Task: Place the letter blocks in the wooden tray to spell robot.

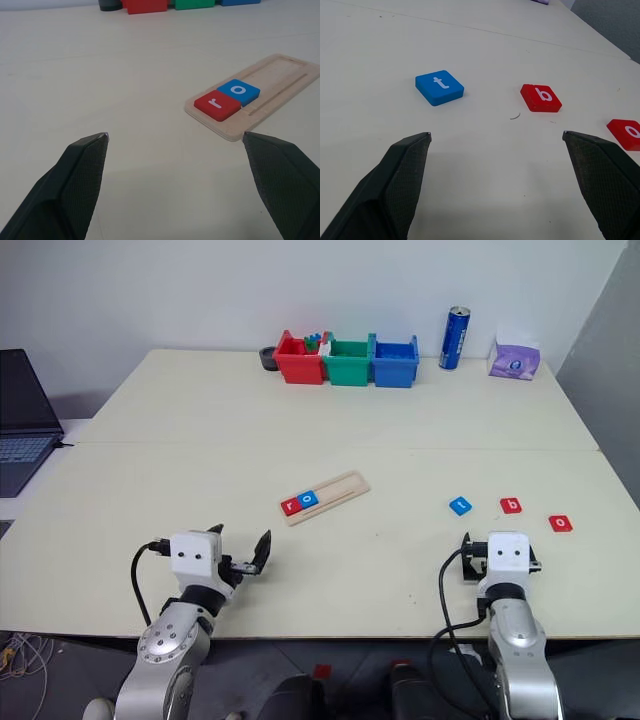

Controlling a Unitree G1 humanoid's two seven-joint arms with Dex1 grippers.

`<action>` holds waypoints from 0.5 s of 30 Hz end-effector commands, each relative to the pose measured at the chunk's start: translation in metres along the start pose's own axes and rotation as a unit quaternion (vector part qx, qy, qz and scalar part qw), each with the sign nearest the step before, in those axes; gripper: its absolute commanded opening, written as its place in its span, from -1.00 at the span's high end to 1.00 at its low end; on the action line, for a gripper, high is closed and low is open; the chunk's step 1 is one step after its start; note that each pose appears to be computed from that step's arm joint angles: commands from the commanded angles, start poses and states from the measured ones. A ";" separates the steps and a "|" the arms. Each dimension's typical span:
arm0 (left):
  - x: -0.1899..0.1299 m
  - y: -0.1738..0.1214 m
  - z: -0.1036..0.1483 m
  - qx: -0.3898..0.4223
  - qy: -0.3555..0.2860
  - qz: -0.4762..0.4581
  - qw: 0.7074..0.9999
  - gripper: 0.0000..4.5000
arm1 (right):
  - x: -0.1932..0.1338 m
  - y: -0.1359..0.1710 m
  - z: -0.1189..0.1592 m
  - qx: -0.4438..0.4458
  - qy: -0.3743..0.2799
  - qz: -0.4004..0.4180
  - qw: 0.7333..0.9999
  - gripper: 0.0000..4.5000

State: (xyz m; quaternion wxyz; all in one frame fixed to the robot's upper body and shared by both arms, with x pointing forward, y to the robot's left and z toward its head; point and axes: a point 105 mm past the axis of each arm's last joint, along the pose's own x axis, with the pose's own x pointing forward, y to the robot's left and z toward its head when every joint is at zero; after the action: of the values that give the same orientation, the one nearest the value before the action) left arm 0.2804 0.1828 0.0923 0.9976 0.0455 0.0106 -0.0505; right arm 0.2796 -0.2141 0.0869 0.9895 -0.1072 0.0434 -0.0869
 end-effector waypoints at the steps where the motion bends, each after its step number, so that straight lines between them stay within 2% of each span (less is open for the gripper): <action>1: -0.001 -0.002 0.011 0.002 -0.021 -0.004 1.000 -1.00 | -0.001 -0.008 0.014 -0.001 -0.029 -0.018 0.999 -0.99; 15: 0.002 -0.003 0.011 -0.006 -0.020 -0.015 1.000 -1.00 | -0.001 -0.006 0.024 -0.013 -0.046 -0.003 0.999 -0.99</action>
State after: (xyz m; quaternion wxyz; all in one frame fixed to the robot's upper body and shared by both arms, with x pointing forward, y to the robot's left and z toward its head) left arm 0.2813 0.1810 0.0932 0.9976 0.0392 0.0085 -0.0556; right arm 0.2797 -0.2148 0.0875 0.9893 -0.1112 0.0434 -0.0834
